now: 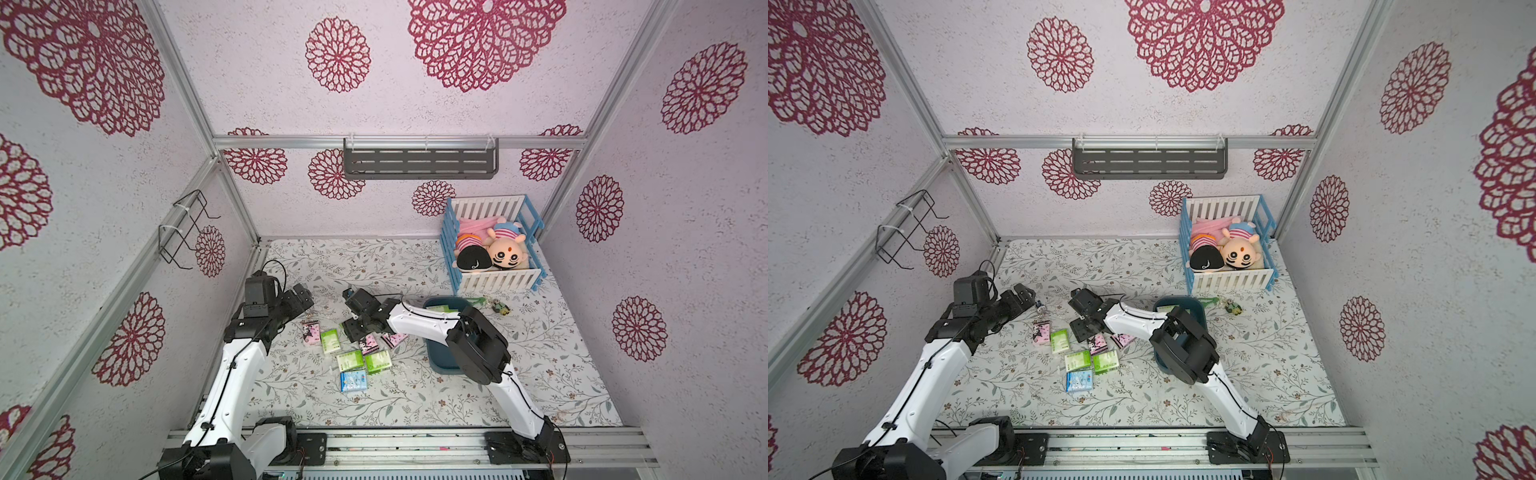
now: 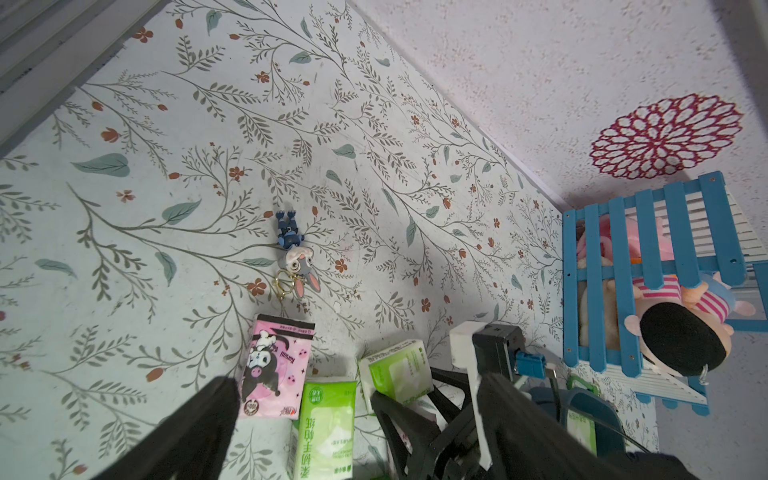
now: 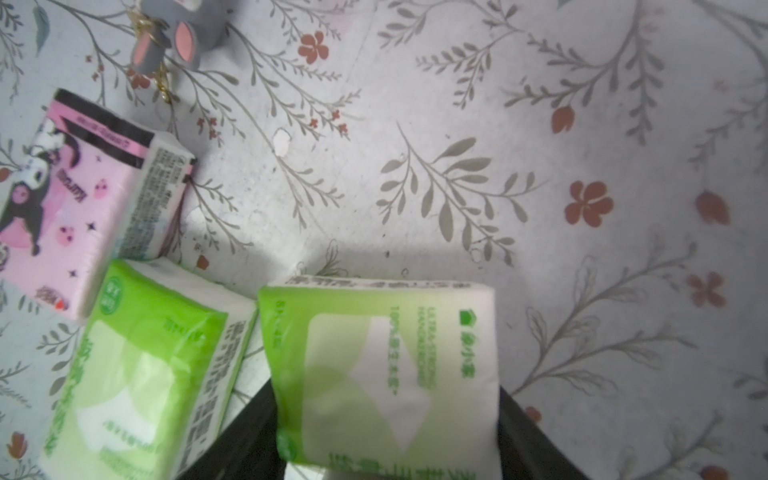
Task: Put the pocket tissues into the storage box
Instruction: Pick up the pocket tissues from the center of the board, then place the pocket tissues in the storage box.
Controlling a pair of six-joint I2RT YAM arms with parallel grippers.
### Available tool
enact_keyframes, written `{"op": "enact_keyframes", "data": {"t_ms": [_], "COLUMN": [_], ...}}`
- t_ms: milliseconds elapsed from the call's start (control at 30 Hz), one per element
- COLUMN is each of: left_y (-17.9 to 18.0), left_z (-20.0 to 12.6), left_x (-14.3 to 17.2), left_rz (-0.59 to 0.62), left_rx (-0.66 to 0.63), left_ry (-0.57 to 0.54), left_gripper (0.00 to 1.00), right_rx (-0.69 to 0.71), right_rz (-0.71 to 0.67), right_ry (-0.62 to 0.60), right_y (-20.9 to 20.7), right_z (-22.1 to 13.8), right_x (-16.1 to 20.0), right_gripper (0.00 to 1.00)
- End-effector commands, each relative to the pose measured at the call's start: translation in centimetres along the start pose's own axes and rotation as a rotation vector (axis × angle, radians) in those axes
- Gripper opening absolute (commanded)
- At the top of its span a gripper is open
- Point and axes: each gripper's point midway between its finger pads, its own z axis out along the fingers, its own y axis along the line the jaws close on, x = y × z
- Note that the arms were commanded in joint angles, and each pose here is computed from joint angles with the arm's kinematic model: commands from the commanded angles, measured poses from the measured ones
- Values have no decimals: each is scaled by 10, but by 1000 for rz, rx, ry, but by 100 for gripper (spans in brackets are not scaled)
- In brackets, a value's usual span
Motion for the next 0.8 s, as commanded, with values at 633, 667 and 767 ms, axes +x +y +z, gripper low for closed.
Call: {"op": "enact_keyframes", "data": {"t_ms": [633, 667, 767], "left_y": [-182, -189, -205], "left_z": [24, 27, 35], "left_x": [60, 64, 77], "left_rz": [343, 353, 365], "left_rx": [336, 345, 375], "left_ry": [117, 125, 148], "left_gripper": [97, 97, 97], "right_rx": [219, 233, 248], "right_rz": [512, 526, 571], "right_ry": [-275, -254, -172], "right_y": [-152, -156, -160], "right_z": [-220, -219, -208], "right_x": [66, 78, 116], "right_gripper": [71, 72, 74]}}
